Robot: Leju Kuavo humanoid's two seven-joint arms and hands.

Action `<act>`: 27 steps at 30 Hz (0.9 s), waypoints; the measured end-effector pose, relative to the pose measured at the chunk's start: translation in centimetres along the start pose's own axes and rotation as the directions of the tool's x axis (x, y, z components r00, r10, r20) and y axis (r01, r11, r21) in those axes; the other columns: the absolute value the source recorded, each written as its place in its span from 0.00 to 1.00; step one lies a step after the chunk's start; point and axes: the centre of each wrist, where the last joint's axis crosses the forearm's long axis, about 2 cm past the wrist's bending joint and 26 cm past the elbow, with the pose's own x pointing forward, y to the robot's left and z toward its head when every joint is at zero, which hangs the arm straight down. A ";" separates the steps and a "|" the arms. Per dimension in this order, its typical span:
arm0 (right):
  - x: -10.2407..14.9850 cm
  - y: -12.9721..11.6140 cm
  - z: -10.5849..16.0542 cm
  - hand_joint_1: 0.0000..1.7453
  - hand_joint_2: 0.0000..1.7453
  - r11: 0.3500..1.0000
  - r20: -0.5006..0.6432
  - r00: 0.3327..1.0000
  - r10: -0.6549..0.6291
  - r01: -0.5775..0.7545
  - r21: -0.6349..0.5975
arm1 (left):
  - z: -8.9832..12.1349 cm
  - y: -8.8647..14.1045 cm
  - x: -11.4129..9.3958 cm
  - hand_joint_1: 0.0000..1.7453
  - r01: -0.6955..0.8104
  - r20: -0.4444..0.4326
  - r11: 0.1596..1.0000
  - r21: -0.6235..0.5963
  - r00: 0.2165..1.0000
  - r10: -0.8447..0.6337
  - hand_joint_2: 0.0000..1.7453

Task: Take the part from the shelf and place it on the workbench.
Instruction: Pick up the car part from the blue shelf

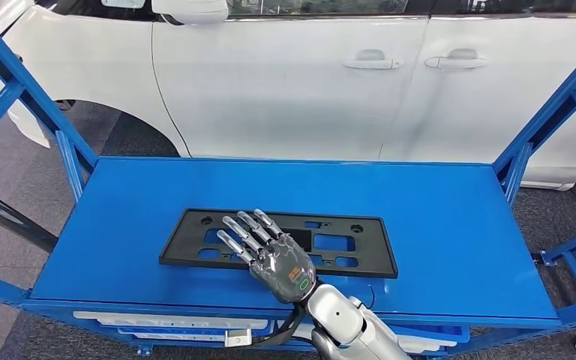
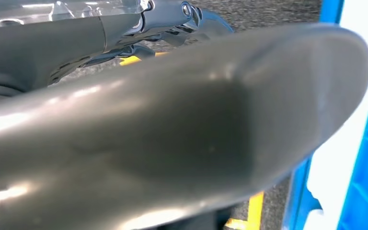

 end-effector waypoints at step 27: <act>-0.2 2.2 0.3 0.00 1.00 0.995 0.114 0.993 -0.040 0.030 0.094 | -0.1 0.2 0.2 0.00 0.010 0.010 1.000 -0.012 1.000 -0.009 0.00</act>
